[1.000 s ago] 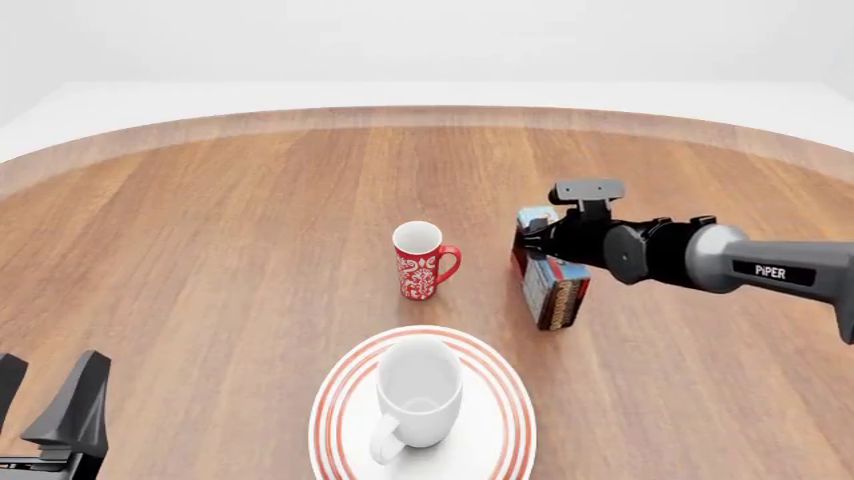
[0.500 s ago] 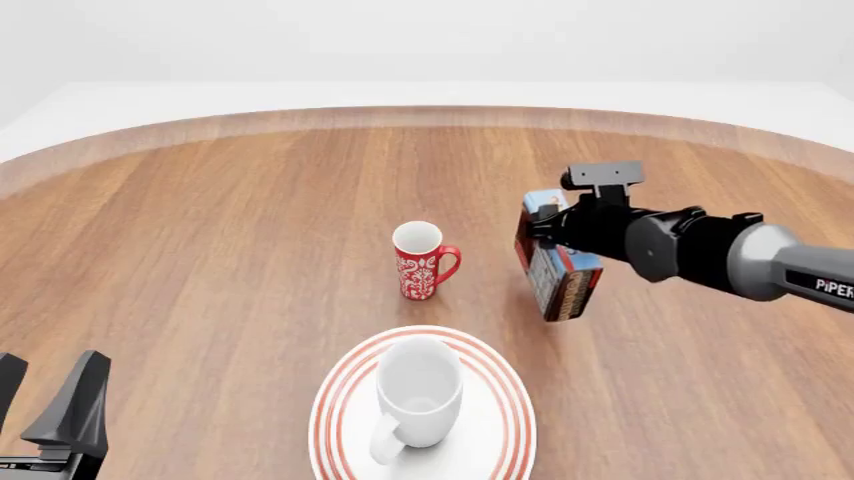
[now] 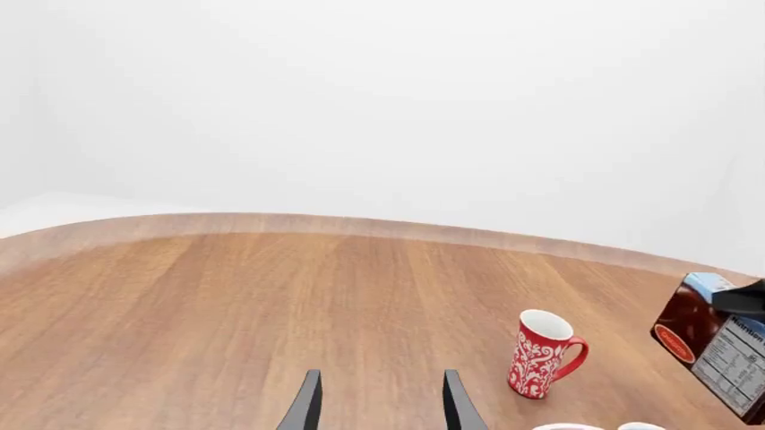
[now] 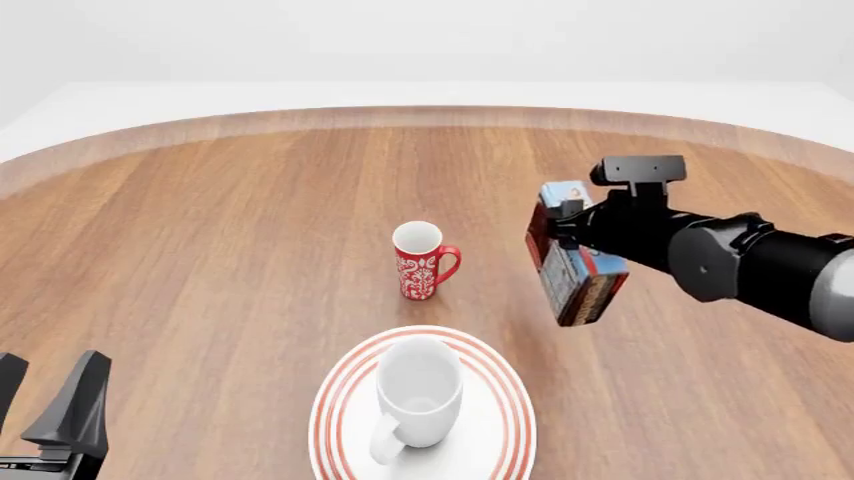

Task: Pick up the white mug and put it on the plate, and put the chocolate pudding to the right of the plate.

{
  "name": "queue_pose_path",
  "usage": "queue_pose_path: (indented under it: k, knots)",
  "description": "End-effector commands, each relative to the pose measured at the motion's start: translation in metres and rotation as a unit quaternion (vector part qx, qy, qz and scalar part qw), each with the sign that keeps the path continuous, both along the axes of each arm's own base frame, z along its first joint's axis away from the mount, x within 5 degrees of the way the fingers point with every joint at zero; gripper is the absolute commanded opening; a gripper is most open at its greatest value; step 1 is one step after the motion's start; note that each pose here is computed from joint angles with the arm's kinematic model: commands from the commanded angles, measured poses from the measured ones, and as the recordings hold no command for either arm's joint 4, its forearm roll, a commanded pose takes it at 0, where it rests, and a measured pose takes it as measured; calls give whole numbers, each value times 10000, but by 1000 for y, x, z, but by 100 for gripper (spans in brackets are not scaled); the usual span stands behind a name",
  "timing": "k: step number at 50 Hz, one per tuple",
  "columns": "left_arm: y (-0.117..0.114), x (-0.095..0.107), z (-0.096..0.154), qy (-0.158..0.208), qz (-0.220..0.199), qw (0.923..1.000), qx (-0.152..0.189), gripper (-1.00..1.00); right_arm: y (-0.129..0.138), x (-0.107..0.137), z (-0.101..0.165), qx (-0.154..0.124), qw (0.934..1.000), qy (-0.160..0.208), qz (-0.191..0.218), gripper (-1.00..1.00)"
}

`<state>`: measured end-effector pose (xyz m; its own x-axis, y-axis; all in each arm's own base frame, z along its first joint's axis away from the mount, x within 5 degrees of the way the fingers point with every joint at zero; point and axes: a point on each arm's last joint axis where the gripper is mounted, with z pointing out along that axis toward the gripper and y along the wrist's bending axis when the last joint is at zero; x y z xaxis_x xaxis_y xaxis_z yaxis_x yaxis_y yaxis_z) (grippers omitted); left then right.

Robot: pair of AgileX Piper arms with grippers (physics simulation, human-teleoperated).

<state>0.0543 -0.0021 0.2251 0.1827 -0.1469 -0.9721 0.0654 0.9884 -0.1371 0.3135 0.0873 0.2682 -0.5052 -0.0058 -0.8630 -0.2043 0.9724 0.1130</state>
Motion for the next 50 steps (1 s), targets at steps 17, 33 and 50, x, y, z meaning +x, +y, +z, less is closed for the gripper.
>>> queue_pose_path:
  k: [17, 33, 50]
  knots:
    - [0, 0, 0, 3, -2, 10000, -8, 100, -23, -41, 12, 188, 9994, -97, -281, -100]
    - [0, 0, 0, 2, -5, 10000, -8, 100, -36, -68, 19, 176, 9989, -118, -412, -100]
    - [0, 0, 0, 0, -28, 10000, 0, 100, -48, -97, 23, 148, 9985, -99, -524, -100]
